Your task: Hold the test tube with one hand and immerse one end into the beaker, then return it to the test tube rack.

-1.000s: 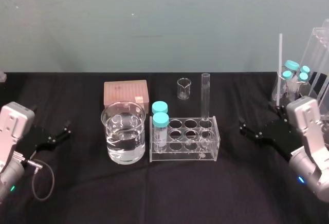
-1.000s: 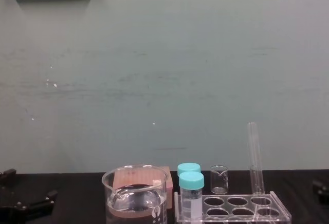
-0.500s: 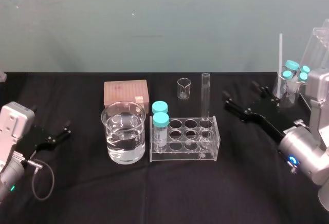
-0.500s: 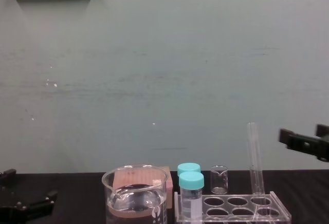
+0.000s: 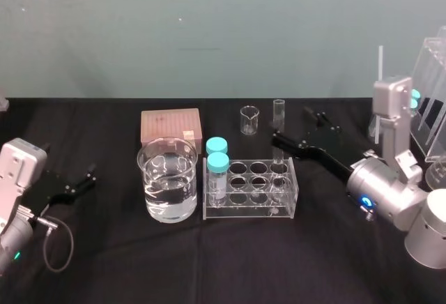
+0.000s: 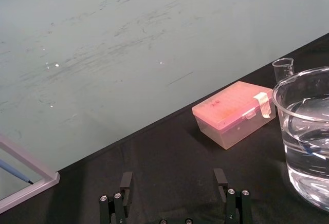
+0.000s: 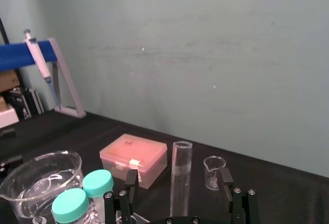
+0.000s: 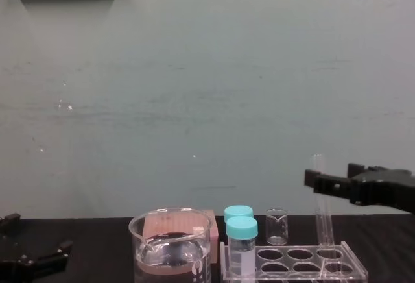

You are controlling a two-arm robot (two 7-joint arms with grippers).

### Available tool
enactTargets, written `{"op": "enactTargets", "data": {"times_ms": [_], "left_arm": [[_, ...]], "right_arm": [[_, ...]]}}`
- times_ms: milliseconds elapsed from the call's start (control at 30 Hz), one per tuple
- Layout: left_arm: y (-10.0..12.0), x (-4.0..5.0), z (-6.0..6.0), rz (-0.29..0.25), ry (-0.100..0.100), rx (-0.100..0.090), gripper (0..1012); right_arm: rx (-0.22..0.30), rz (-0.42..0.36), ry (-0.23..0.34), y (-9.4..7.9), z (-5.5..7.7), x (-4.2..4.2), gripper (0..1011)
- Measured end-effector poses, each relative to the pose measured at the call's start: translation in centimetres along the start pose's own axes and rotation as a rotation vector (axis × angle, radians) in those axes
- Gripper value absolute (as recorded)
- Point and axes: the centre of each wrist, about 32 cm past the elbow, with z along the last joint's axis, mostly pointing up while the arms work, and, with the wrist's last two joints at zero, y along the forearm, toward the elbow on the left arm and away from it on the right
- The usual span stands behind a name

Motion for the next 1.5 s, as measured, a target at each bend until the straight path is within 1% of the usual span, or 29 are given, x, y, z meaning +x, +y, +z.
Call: {"op": "enactTargets", "data": {"times_ms": [233, 400, 567, 733, 833, 1267, 1333, 1500], "left_arm": [[0.0, 0.0, 0.0, 0.0, 0.0, 0.0, 1000], [0.0, 0.0, 0.0, 0.0, 0.0, 0.0, 1000], [0.0, 0.0, 0.0, 0.0, 0.0, 0.0, 1000], [0.0, 0.0, 0.0, 0.0, 0.0, 0.0, 1000], [0.0, 0.0, 0.0, 0.0, 0.0, 0.0, 1000], [0.0, 0.0, 0.0, 0.0, 0.0, 0.0, 1000], [0.0, 0.0, 0.0, 0.0, 0.0, 0.0, 1000], [0.0, 0.0, 0.0, 0.0, 0.0, 0.0, 1000]], "right_arm": [[-0.044, 0.013, -0.006, 1.4, -0.6, 0.15, 1002], [-0.065, 0.013, -0.005, 2.1, -1.0, 0.28, 1002], [-0.073, 0.02, -0.002, 2.5, -1.2, 0.27, 1002], [-0.083, 0.022, -0.004, 2.7, -1.3, 0.23, 1000], [-0.091, 0.022, -0.017, 2.8, -1.2, 0.23, 1000], [-0.089, 0.021, -0.012, 2.7, -1.2, 0.24, 1002], [-0.088, 0.02, -0.012, 2.7, -1.2, 0.25, 980], [-0.087, 0.02, -0.011, 2.7, -1.2, 0.25, 865]]}}
